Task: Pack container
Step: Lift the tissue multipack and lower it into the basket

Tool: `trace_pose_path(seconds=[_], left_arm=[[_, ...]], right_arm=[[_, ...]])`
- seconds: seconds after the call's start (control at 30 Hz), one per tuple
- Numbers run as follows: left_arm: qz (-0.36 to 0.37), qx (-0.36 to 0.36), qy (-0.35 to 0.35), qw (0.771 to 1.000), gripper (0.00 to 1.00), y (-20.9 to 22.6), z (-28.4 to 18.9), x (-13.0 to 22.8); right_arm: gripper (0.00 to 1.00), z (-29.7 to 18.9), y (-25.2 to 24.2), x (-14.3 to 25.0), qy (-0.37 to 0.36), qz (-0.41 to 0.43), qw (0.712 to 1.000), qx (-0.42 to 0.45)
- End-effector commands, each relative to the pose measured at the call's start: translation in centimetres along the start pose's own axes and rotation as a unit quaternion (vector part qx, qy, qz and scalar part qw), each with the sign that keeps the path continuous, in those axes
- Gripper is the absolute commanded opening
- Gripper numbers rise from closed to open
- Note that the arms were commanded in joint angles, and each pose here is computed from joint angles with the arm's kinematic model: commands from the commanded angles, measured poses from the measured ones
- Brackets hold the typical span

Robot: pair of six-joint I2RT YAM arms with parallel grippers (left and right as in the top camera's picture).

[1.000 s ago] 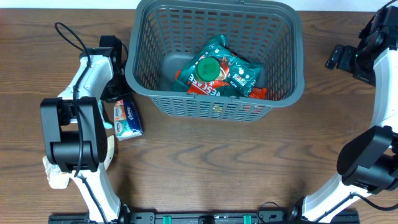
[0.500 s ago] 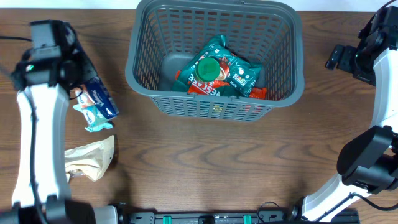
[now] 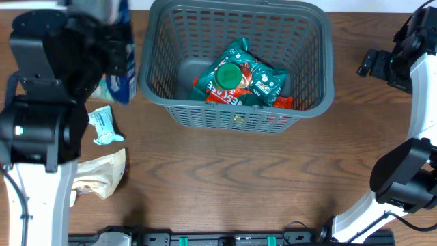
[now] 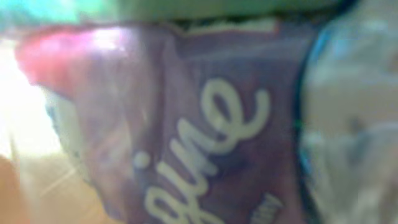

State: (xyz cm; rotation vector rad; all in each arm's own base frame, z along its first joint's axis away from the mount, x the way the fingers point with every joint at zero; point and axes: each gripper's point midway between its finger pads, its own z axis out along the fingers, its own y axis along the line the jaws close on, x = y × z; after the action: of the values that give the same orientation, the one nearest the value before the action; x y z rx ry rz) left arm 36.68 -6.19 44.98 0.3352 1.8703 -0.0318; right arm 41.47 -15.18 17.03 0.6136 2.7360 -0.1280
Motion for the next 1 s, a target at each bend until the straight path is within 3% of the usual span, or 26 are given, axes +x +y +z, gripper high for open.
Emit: trace_pose_path(seconds=[0.0, 0.07, 0.17, 0.23, 0.57, 0.77, 0.97], left_arm=[[0.187, 0.019, -0.062, 0.98, 0.06, -2.2, -1.1, -3.6], [0.248, 0.027, -0.078, 0.965, 0.06, -3.3, -0.3, -4.3], [0.375, 0.084, -0.087, 0.919, 0.06, -6.6, 2.3, -3.4], [0.421, 0.113, -0.085, 0.896, 0.06, -8.3, 4.6, -2.3], [0.434, 0.228, 0.014, 0.872, 0.06, -15.7, 16.9, 7.5], [0.44, 0.283, 0.061, 0.85, 0.06, -19.7, 18.8, 12.3], [0.436, 0.312, 0.111, 0.837, 0.06, -20.5, 19.5, 16.1]], right_arm=[[0.99, -0.1, 0.2, 0.1, 0.0, -0.007, 1.0, -0.001], [0.99, -0.1, 0.2, 0.2, 0.002, -0.007, 1.0, -0.001], [0.99, -0.1, 0.1, 0.3, 0.005, -0.007, 1.0, -0.001], [0.99, -0.1, 0.1, 0.4, 0.006, -0.007, 1.0, -0.001], [0.99, -0.1, 0.2, 0.7, 0.013, -0.007, 1.0, -0.001], [0.99, -0.1, 0.2, 0.6, 0.012, -0.007, 1.0, -0.002], [0.99, -0.1, 0.2, 0.6, 0.011, -0.007, 1.0, -0.002]])
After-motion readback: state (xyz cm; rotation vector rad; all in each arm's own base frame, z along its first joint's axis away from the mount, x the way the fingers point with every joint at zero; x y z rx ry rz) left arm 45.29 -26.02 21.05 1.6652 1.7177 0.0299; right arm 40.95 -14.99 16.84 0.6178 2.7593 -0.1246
